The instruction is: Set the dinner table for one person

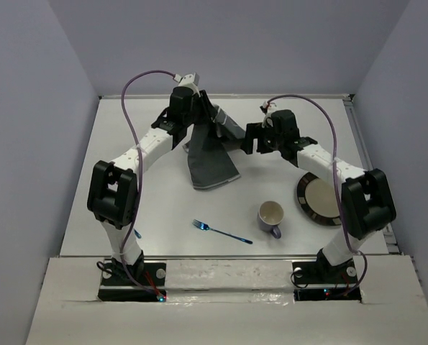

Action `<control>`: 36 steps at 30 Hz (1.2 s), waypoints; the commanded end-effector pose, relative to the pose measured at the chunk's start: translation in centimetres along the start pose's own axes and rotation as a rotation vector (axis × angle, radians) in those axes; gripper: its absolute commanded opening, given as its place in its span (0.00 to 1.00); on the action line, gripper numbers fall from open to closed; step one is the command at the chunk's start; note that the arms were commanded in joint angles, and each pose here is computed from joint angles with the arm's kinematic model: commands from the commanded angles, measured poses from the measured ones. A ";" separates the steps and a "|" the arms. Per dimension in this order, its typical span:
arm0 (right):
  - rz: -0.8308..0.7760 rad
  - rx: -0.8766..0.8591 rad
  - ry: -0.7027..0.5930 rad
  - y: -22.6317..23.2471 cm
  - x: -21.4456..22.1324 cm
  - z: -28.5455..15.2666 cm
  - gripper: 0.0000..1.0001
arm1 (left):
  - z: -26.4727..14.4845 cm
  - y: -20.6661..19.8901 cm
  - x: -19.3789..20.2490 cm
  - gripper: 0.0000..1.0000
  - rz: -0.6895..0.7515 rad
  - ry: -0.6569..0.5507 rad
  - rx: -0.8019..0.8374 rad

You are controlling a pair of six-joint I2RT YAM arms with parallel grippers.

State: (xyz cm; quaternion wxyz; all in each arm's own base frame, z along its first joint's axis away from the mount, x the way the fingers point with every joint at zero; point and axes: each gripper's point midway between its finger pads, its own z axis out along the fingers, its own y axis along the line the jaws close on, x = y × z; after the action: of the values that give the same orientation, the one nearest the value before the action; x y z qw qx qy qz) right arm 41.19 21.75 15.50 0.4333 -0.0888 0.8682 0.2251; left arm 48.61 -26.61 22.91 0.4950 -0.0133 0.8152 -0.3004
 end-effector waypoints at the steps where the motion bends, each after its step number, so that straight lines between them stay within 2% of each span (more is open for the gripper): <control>1: -0.122 0.024 0.082 -2.5 -0.1 2.4 0.86 | -1.7 0.3 -6.0 0.52 0.033 -0.148 -0.064; 5: -0.165 0.079 0.146 -5.4 1.4 4.7 0.86 | -2.1 1.5 -6.8 0.73 0.032 -0.160 -0.120; 8: -0.141 0.043 0.164 -6.4 2.0 6.3 0.86 | -2.8 3.1 -7.0 0.79 0.030 -0.180 -0.182; 12: -0.193 -0.054 0.138 -5.6 1.1 8.3 0.84 | -4.4 6.1 -6.7 0.83 0.005 -0.204 -0.277; 17: -0.275 -0.088 0.109 -5.6 -0.1 10.0 0.82 | -7.9 7.7 -6.1 0.83 -0.008 -0.275 -0.341; 18: -0.287 -0.105 0.097 -5.3 -0.6 10.2 0.81 | -8.1 8.6 -4.4 0.83 -0.011 -0.252 -0.354; 22: -0.298 -0.188 0.098 -4.0 -0.8 10.7 0.80 | -9.5 9.3 -3.6 0.82 -0.041 -0.259 -0.345; 25: -0.237 -0.275 0.117 -2.1 -0.3 9.4 0.72 | -9.9 9.2 -1.9 0.76 -0.093 -0.253 -0.295; 27: -0.211 -0.304 0.082 -1.1 -0.9 8.4 0.72 | -10.4 10.3 0.3 0.74 -0.113 -0.231 -0.311; 28: -0.180 -0.304 0.098 -1.3 0.8 7.9 0.73 | -11.0 10.0 0.4 0.73 -0.130 -0.243 -0.300; 29: -0.118 -0.297 0.070 -0.7 -0.1 7.0 0.77 | -11.2 10.7 2.1 0.66 -0.141 -0.224 -0.304; 30: -0.108 -0.258 0.022 -1.2 -1.0 7.2 0.78 | -11.7 10.6 2.3 0.65 -0.165 -0.233 -0.295; 34: 0.030 -0.170 0.038 -2.2 -0.1 7.0 0.82 | -13.1 11.9 6.0 0.59 -0.209 -0.209 -0.299; 36: 0.161 -0.149 0.047 -2.1 0.4 6.8 0.86 | -13.7 12.4 7.7 0.59 -0.243 -0.206 -0.292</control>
State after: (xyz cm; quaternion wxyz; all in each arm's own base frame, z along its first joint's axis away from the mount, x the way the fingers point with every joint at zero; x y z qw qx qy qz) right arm 45.36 22.78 7.70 0.3538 -0.1528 0.8753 0.2921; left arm 37.95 -12.42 13.88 0.5000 -0.1855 0.8249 -0.1871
